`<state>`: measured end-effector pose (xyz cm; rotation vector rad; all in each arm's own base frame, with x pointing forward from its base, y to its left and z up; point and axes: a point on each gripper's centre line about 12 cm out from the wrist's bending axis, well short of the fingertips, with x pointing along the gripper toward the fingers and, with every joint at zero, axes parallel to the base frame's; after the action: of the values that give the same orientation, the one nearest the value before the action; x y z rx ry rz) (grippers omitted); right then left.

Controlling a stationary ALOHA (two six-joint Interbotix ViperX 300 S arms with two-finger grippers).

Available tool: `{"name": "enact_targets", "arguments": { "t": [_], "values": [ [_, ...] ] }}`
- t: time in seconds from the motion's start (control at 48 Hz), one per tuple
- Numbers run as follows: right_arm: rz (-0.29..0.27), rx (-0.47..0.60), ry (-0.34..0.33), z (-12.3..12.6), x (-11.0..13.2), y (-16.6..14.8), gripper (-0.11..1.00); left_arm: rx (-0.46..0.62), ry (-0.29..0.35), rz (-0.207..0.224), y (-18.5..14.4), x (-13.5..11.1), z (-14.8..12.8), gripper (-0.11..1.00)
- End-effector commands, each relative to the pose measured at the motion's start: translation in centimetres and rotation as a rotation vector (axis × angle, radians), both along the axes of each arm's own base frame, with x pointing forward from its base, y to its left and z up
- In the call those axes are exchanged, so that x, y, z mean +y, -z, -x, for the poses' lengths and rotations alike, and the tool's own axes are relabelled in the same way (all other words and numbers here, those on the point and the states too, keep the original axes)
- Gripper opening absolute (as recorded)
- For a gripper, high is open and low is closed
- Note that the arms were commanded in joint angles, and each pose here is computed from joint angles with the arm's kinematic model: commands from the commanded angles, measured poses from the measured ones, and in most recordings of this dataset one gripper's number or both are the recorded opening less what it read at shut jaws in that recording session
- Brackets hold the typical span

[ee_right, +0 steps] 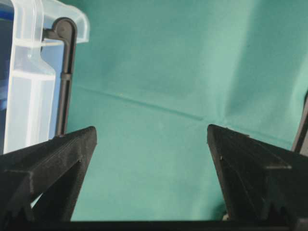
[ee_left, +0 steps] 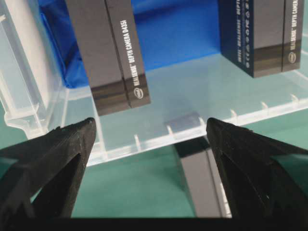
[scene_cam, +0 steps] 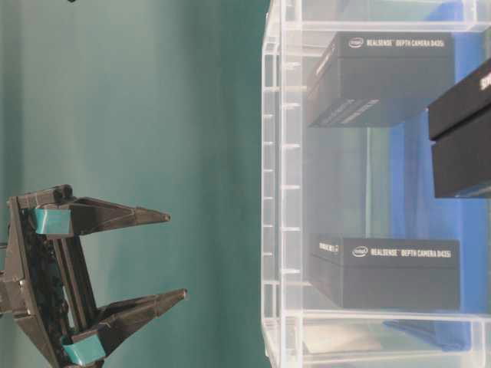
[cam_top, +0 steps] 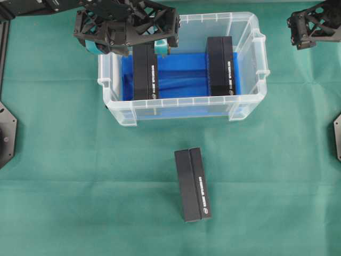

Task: Take out the box from the case.
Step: 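Move the left gripper over the left black box in the case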

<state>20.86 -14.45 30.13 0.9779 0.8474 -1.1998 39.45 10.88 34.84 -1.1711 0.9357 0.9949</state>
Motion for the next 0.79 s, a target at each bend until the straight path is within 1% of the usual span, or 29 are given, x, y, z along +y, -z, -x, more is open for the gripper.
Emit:
{"name": "enact_targets", "arguments": {
  "t": [0.0,0.772],
  "values": [
    [0.018,-0.02,0.0,0.06,-0.08,-0.62,0.94,-0.018,-0.001,-0.011,-0.76,0.01,0.23,0.96],
    [0.017,-0.028,0.003,-0.01,-0.08,-0.64,0.94,-0.004,0.0,-0.014,-0.35,0.06,0.33,0.96]
  ]
}}
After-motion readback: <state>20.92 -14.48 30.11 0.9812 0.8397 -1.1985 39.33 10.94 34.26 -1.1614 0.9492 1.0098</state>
